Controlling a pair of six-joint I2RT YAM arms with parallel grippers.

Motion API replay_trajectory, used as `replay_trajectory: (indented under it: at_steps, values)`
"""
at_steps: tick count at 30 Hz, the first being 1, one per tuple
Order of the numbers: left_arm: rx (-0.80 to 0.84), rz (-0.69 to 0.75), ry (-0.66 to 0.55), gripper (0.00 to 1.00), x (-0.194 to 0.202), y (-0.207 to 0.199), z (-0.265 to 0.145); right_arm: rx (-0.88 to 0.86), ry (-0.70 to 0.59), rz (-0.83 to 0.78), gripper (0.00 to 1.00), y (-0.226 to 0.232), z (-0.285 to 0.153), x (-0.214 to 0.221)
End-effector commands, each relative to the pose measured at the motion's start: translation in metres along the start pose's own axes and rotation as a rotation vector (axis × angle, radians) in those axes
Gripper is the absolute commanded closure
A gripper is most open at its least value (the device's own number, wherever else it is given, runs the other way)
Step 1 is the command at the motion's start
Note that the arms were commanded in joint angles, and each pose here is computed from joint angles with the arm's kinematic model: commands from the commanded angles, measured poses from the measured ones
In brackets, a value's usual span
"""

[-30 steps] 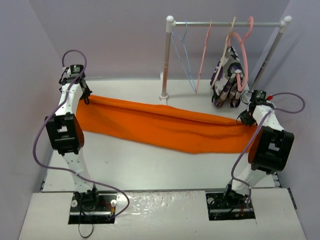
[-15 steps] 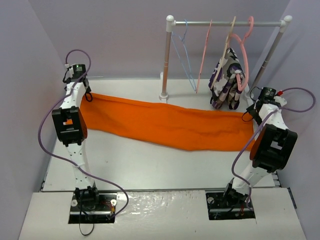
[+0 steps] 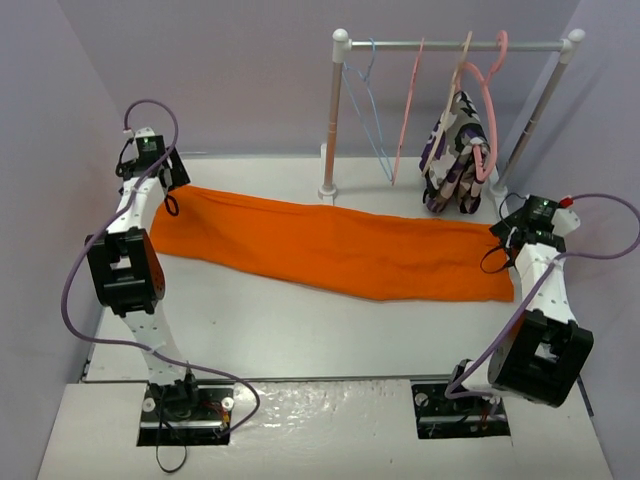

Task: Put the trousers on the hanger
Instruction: Fold the trousers at the center of the board.

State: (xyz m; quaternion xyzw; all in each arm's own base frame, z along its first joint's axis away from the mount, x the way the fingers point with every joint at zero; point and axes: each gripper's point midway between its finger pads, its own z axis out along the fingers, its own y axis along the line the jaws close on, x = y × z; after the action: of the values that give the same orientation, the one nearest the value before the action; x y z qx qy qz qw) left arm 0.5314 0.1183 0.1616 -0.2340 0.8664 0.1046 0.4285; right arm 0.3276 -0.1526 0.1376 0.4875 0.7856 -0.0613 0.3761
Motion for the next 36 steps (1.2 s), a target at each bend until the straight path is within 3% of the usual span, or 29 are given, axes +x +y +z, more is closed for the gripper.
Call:
replay_trajectory:
  at_steps: [1, 8, 14, 17, 24, 29, 36]
  values:
    - [0.026, -0.011, 0.003, 0.16, 0.017, 0.005, -0.02, -0.1, 0.061, -0.037, 0.3, 0.016, -0.014, 0.039]
    - [-0.022, 0.019, 0.18, 0.33, 0.084, 0.015, 0.005, -0.305, 0.136, -0.234, 0.39, 0.08, -0.019, 0.105]
    - [-0.076, 0.045, 0.285, 0.46, 0.119, 0.024, 0.018, -0.347, 0.157, -0.351, 0.62, 0.109, -0.002, 0.143]
    - [-0.124, 0.053, 0.348, 0.54, 0.136, 0.035, 0.019, -0.258, 0.199, -0.367, 0.68, 0.091, 0.022, 0.162]
    - [-0.276, 0.043, 0.517, 0.78, 0.179, 0.083, -0.009, -0.012, 0.327, -0.288, 0.68, 0.005, 0.045, 0.183]
    - [-0.362, 0.001, 0.601, 0.85, 0.204, 0.115, -0.036, 0.113, 0.385, -0.218, 0.66, -0.047, 0.036, 0.175]
    - [-0.398, -0.011, 0.629, 0.88, 0.22, 0.134, -0.06, 0.092, 0.335, -0.161, 0.61, -0.05, 0.017, 0.157]
